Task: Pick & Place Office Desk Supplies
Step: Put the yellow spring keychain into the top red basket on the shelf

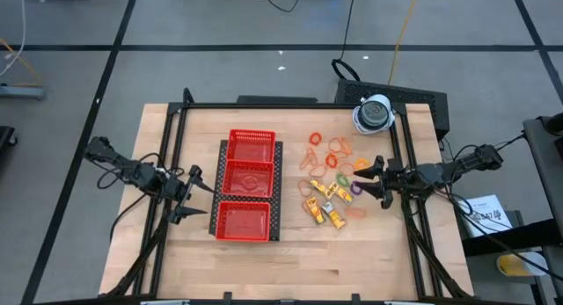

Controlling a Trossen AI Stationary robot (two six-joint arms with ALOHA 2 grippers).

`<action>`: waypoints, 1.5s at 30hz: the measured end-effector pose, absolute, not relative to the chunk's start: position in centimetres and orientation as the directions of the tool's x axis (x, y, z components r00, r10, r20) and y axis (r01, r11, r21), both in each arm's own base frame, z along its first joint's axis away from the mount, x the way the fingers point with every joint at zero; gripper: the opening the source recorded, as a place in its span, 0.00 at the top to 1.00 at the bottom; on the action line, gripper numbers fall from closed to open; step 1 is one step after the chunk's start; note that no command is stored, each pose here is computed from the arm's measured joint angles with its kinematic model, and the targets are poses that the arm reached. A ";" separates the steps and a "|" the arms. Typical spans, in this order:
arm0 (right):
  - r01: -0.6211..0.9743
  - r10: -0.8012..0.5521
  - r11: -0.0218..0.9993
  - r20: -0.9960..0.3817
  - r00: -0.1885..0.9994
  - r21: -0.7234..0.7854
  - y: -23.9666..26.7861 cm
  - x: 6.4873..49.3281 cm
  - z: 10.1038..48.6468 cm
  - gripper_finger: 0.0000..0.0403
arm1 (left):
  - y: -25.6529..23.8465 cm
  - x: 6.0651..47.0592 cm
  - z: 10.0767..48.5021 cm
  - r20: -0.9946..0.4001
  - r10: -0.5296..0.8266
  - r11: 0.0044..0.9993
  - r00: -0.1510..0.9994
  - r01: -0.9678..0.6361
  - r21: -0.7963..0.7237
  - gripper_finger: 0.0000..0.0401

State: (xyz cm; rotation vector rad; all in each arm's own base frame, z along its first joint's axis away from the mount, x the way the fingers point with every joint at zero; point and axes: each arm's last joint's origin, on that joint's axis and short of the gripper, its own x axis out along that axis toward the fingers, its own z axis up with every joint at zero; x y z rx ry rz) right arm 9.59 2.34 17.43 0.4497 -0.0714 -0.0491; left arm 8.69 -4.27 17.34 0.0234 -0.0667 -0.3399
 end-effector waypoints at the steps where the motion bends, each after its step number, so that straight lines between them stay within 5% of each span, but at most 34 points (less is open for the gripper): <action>1: 0.028 -0.063 0.898 0.066 0.996 0.439 2.3 9.6 17.5 0.48 | -4.3 8.7 17.3 0.061 -0.334 0.942 0.940 0.333 0.034 0.23; 14: 0.255 -0.304 0.870 0.052 0.951 0.422 1.7 9.5 17.5 0.48 | -4.3 8.7 17.3 0.062 -0.334 0.942 0.940 0.333 0.034 0.23; 22: 0.595 -0.546 0.768 -0.244 0.802 0.238 0.9 10.1 16.7 0.48 | -4.3 8.7 17.3 0.061 -0.334 0.943 0.941 0.332 0.034 0.23; 34: 0.755 -0.392 0.644 -0.793 0.466 0.125 -2.0 13.7 15.7 0.48 | -4.3 8.7 17.3 0.062 -0.334 0.942 0.941 0.333 0.034 0.23; 45: 0.817 -0.369 0.576 -0.898 0.239 -0.019 -4.4 14.3 13.0 0.48 | -4.3 8.7 17.3 0.061 -0.334 0.943 0.941 0.332 0.034 0.23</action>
